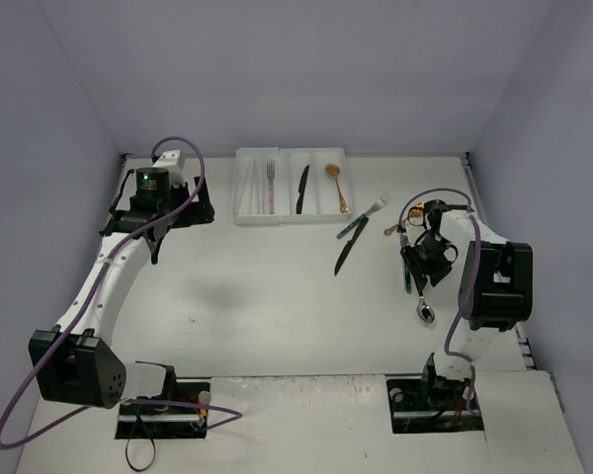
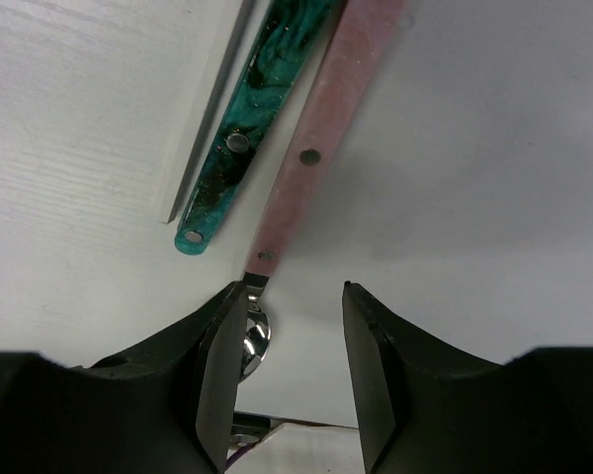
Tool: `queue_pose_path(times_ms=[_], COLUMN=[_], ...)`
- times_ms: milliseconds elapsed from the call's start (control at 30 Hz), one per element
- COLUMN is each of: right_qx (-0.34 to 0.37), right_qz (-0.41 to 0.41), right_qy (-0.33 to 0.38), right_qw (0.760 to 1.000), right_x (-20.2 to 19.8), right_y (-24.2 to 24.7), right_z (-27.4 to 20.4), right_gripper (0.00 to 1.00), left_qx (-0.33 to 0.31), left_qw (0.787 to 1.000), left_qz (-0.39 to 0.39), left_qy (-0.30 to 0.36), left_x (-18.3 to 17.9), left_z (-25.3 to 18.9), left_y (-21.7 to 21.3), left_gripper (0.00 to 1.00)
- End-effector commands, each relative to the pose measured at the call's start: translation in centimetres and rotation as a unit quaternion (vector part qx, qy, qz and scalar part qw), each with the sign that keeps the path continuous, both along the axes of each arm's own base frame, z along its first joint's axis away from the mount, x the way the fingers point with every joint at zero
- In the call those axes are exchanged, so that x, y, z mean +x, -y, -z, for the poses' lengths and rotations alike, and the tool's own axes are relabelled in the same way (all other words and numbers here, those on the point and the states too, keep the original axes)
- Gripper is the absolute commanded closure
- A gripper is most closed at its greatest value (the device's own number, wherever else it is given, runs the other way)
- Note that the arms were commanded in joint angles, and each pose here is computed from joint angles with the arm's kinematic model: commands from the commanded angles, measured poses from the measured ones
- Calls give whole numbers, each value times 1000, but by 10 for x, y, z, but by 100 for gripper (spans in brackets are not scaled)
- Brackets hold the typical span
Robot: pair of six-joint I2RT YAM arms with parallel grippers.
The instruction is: Sort the eating utensils into containers
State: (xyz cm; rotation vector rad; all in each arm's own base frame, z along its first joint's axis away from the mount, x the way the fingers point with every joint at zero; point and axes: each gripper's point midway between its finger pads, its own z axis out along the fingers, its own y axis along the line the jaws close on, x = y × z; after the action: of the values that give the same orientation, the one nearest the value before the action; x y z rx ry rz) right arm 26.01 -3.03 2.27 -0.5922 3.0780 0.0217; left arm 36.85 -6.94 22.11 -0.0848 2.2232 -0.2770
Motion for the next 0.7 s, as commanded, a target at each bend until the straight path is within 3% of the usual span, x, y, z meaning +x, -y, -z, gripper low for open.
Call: queue_pose_path(times_ms=[0, 667], right_qx=[20, 20], right_qz=[-7, 15], right_qy=[-14, -57], right_qw=[1000, 998], right_x=[0, 15], right_y=[-6, -7], right_z=[-4, 28], right_gripper=[59, 70], left_qx=[-7, -3], left_qw=[999, 999], left_qz=[-4, -7], left_qy=[51, 37], left_x=[8, 16], left_z=[-28, -23], left_y=[-2, -3], left_gripper=[12, 12])
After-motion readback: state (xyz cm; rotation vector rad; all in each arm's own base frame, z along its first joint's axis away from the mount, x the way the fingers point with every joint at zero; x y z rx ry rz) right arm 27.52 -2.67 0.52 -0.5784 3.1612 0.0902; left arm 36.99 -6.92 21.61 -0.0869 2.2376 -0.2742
